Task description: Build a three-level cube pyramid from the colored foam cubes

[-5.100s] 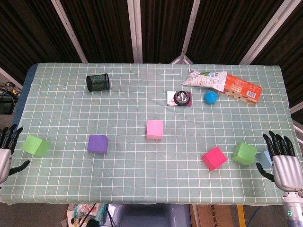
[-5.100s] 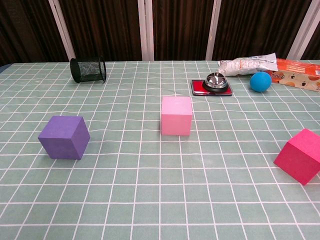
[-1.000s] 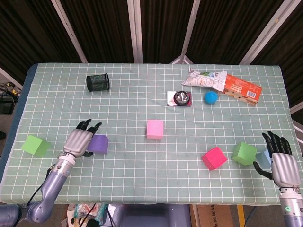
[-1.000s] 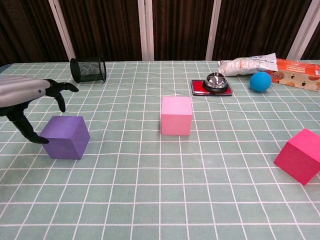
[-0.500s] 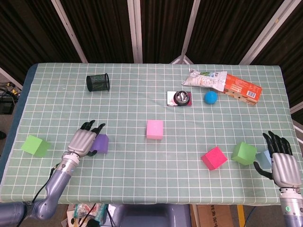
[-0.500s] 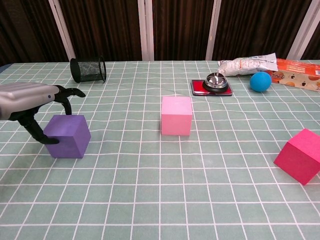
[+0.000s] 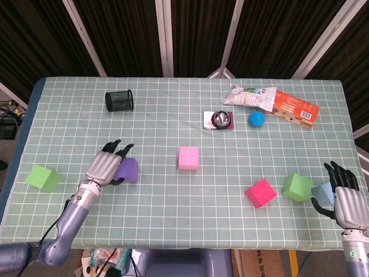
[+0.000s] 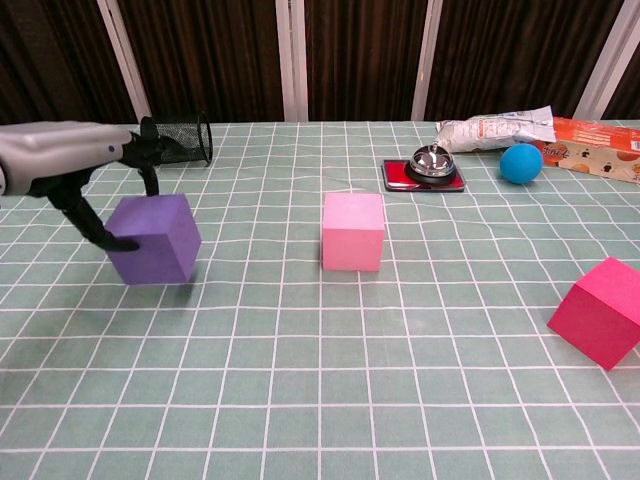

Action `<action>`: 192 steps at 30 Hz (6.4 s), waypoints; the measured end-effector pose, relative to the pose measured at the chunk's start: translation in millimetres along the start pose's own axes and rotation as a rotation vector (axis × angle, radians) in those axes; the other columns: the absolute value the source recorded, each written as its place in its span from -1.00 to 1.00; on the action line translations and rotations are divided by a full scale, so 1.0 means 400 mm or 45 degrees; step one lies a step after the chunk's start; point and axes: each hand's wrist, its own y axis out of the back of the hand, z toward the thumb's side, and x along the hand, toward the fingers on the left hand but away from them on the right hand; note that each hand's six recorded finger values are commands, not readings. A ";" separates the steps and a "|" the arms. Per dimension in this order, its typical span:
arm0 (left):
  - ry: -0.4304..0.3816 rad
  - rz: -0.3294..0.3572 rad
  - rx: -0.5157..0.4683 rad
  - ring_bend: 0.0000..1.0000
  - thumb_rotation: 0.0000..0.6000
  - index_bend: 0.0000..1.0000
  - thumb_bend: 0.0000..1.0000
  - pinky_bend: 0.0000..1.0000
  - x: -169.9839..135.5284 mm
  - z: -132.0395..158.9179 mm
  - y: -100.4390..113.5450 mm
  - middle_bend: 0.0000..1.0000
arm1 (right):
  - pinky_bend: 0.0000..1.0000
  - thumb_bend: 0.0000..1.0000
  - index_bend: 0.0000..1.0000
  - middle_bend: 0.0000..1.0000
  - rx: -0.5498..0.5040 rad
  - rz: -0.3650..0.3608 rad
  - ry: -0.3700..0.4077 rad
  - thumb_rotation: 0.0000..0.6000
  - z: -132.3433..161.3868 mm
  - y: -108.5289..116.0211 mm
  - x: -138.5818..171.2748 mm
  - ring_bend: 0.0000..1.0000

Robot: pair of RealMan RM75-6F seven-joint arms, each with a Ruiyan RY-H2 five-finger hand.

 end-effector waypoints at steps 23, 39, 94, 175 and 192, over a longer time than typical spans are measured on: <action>-0.022 -0.022 0.036 -0.93 1.00 -1.00 -0.34 -0.78 0.243 0.168 0.066 -0.29 | -1.00 -0.37 -1.00 -1.00 -0.069 0.043 -0.061 1.00 -0.020 -0.004 -0.011 -1.00; -0.067 -0.084 0.022 -0.93 1.00 -1.00 -0.34 -0.78 0.280 0.240 0.007 -0.29 | -1.00 -0.37 -1.00 -1.00 -0.088 0.055 -0.073 1.00 -0.022 -0.008 -0.013 -1.00; -0.062 -0.048 0.141 -0.93 1.00 -1.00 -0.34 -0.79 0.281 0.310 -0.024 -0.29 | -1.00 -0.37 -1.00 -1.00 -0.127 0.067 -0.097 1.00 -0.029 -0.009 -0.010 -1.00; 0.021 -0.050 0.142 -1.00 1.00 -1.00 -0.71 -1.00 0.217 0.236 0.020 -1.00 | -1.00 -0.37 -1.00 -1.00 -0.136 0.065 -0.095 1.00 -0.031 -0.005 -0.002 -1.00; 0.071 -0.047 0.157 -1.00 1.00 -1.00 -0.53 -1.00 0.246 0.190 0.014 -1.00 | -1.00 -0.37 -1.00 -1.00 -0.144 0.072 -0.095 1.00 -0.027 -0.012 -0.004 -1.00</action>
